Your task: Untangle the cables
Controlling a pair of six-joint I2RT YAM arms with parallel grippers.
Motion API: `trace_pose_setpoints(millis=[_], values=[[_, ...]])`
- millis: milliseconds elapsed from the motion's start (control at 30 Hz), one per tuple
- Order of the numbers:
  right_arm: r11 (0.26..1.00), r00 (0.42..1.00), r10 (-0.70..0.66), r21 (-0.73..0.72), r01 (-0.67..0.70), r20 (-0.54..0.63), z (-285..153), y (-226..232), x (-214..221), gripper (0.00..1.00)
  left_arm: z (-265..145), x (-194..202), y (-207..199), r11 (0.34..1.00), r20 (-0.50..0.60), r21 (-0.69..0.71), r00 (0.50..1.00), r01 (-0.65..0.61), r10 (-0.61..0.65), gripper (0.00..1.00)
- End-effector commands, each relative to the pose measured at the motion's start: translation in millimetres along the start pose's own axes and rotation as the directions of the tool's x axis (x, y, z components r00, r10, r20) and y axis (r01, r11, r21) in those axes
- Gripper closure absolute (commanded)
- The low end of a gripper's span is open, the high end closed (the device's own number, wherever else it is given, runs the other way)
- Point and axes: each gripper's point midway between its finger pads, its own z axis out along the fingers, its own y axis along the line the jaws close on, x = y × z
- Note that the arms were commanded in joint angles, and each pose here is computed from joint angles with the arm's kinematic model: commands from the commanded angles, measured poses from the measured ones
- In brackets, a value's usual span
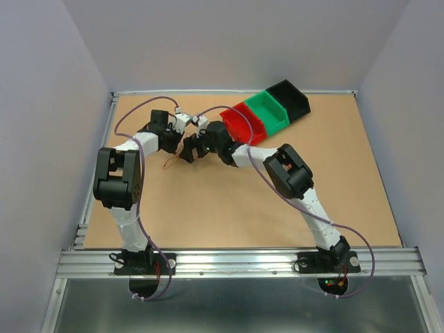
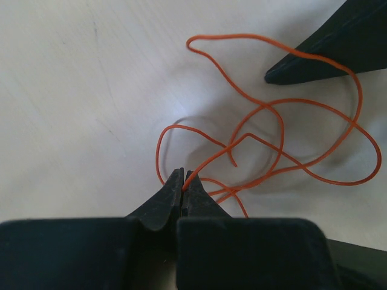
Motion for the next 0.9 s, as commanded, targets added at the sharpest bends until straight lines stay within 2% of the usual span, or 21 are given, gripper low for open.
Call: trace_pose_setpoints(millis=[0, 200, 233, 300, 333, 500, 533, 567, 600, 633, 667, 700, 733, 767, 867], values=[[0.992, 0.997, -0.058, 0.110, 0.064, -0.058, 6, -7, 10, 0.01, -9, -20, -7, 0.997, 0.047, 0.078, 0.999, -0.004, 0.000, 1.00], [0.965, 0.994, -0.065, 0.246, 0.086, -0.093, 5, -14, 31, 0.09, -13, -20, -18, 0.991, 0.050, 0.133, 0.999, -0.001, -0.006, 1.00], [0.960, 0.993, -0.065, 0.265, 0.088, -0.095, 5, -15, 33, 0.19, -14, -20, -19, 0.990, 0.049, 0.140, 0.999, 0.002, -0.009, 1.00], [0.935, 0.993, -0.067, 0.340, 0.096, -0.096, 2, -24, 38, 0.30, -16, -21, -21, 0.988, 0.051, 0.157, 0.999, 0.005, -0.013, 0.98], [0.931, 0.993, -0.064, 0.353, 0.094, -0.096, 2, -25, 39, 0.42, -16, -22, -24, 0.984, 0.057, 0.177, 0.998, 0.005, -0.015, 0.97], [0.906, 0.991, -0.077, 0.407, 0.116, -0.110, -3, -31, 48, 0.49, -24, -25, -22, 0.974, 0.075, 0.224, 0.996, 0.029, -0.047, 0.89], [0.901, 0.989, -0.084, 0.416, 0.127, -0.119, -5, -30, 53, 0.58, -28, -26, -17, 0.970, 0.089, 0.239, 0.993, 0.051, -0.074, 0.85], [0.895, 0.988, -0.084, 0.426, 0.130, -0.126, -6, -32, 57, 0.65, -28, -26, -17, 0.970, 0.091, 0.238, 0.993, 0.050, -0.074, 0.85], [0.892, 0.988, -0.089, 0.431, 0.134, -0.122, -8, -30, 55, 0.80, -31, -27, -14, 0.967, 0.101, 0.249, 0.991, 0.060, -0.087, 0.80], [0.888, 0.989, -0.090, 0.440, 0.135, -0.121, -10, -32, 55, 0.80, -32, -28, -16, 0.964, 0.105, 0.258, 0.991, 0.059, -0.088, 0.77], [0.884, 0.987, -0.089, 0.447, 0.140, -0.134, -14, -33, 62, 0.89, -33, -28, -12, 0.965, 0.111, 0.256, 0.989, 0.063, -0.094, 0.75], [0.882, 0.987, -0.091, 0.449, 0.141, -0.131, -16, -33, 62, 0.90, -36, -30, -10, 0.965, 0.121, 0.253, 0.988, 0.060, -0.093, 0.74], [0.883, 0.990, -0.100, 0.449, 0.135, -0.102, -18, -30, 52, 0.98, -38, -30, -9, 0.965, 0.129, 0.255, 0.987, 0.059, -0.094, 0.71], [0.880, 0.989, -0.093, 0.456, 0.136, -0.114, -25, -32, 62, 0.99, -41, -32, -8, 0.966, 0.139, 0.252, 0.986, 0.055, -0.092, 0.70], [0.882, 0.992, -0.105, 0.455, 0.122, -0.063, -37, -25, 46, 0.99, -45, -33, -7, 0.967, 0.158, 0.248, 0.983, 0.055, -0.097, 0.64]])
